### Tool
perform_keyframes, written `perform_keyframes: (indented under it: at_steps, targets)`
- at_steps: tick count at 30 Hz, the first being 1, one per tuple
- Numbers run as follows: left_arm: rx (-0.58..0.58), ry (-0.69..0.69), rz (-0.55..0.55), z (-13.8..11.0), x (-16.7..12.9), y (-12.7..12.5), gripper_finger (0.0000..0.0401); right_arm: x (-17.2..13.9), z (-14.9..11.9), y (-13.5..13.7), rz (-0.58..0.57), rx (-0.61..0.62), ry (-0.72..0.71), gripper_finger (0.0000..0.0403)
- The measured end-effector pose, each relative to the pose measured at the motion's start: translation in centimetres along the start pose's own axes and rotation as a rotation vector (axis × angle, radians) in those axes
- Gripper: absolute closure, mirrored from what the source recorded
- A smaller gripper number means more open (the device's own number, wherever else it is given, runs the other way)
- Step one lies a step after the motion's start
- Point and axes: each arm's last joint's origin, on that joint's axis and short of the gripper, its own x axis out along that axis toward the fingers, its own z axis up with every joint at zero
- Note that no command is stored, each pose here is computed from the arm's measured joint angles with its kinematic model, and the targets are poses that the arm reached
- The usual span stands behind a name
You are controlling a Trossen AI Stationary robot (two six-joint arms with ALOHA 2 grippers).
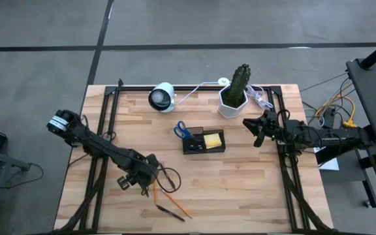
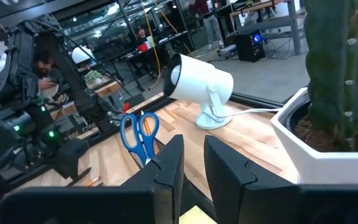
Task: Pick and place office supplies into organizer
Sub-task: Put the top left black pen into the black desk organizer
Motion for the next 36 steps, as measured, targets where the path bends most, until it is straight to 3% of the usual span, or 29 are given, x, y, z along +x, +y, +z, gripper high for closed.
perform_keyframes:
  at_steps: [11, 36]
  targets:
    - [0.095, -0.022, -0.006, 0.3, 1.4, 0.0, 0.0238, 0.0, 0.0, 0.0, 0.0, 0.034, 0.0, 0.0349]
    - [0.098, 0.003, -0.018, 0.1, 1.8, -0.6, 0.0238, 0.0, 0.0, 0.0, 0.0, 0.038, -0.001, 0.0349]
